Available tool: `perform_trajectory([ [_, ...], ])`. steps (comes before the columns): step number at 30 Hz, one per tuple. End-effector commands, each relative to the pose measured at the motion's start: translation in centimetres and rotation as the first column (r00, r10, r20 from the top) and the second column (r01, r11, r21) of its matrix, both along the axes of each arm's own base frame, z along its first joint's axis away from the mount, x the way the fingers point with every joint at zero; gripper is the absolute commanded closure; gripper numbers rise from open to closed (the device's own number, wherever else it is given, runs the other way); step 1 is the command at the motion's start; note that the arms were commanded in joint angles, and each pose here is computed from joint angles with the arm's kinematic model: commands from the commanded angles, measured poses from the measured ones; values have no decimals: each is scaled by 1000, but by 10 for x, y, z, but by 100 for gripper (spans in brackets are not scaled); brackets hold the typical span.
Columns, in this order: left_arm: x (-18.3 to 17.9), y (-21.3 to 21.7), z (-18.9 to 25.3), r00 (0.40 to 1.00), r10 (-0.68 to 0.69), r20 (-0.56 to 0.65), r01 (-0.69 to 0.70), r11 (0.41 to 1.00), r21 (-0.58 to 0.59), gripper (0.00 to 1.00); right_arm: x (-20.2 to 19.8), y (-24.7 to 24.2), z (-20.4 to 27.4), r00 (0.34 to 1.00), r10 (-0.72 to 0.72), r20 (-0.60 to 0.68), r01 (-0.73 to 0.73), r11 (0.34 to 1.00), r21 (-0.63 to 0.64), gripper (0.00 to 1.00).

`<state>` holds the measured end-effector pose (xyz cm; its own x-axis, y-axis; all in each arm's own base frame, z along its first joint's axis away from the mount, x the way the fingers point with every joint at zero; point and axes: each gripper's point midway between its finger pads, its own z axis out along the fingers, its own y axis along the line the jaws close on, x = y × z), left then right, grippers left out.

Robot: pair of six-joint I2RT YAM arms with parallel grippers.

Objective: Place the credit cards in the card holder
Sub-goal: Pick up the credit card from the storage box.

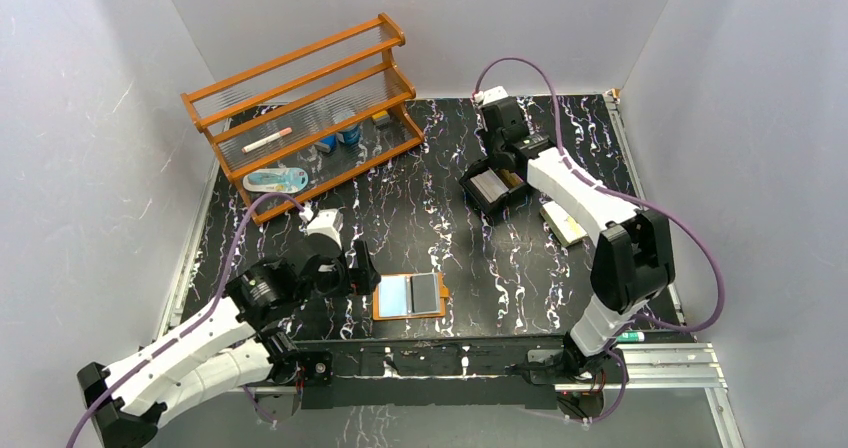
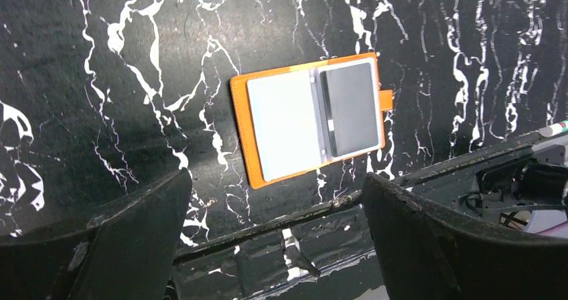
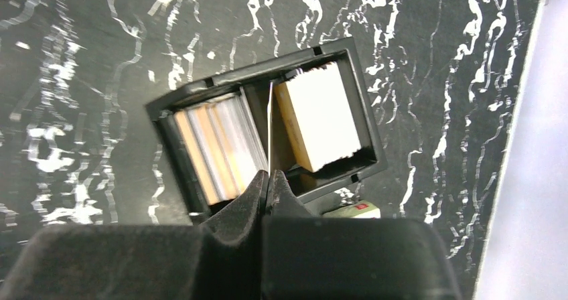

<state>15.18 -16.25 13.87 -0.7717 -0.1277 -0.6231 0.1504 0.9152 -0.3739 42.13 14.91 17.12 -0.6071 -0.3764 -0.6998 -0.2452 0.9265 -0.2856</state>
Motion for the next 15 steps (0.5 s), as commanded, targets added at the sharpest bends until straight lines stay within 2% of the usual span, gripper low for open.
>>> perform_trajectory([
  [1, 1, 0, -8, 997, 57, -49, -57, 998, 9, 3, -16, 19, 54, 998, -60, 23, 53, 974, 221, 100],
  [4, 2, -1, -14, 996, 60, -63, -59, 998, 18, 6, -36, 20, 61, 989, -145, -7, 141, 950, 279, 100],
  [6, 2, -3, -16, 996, 62, -71, -61, 998, 19, 14, -50, 27, 62, 989, -141, -42, 147, 926, 347, 100],
  [9, 2, -7, -23, 995, 56, -83, -56, 998, 5, 36, -75, 48, 64, 994, -67, -91, 104, 860, 499, 100],
  [12, 3, -13, -33, 993, 51, -109, -53, 999, -12, 57, -101, 78, 66, 993, 44, -112, 42, 747, 664, 100],
  [15, 5, -20, -43, 988, 36, -150, -43, 998, -43, 72, -131, 95, 53, 979, 126, -157, 35, 661, 749, 100],
])
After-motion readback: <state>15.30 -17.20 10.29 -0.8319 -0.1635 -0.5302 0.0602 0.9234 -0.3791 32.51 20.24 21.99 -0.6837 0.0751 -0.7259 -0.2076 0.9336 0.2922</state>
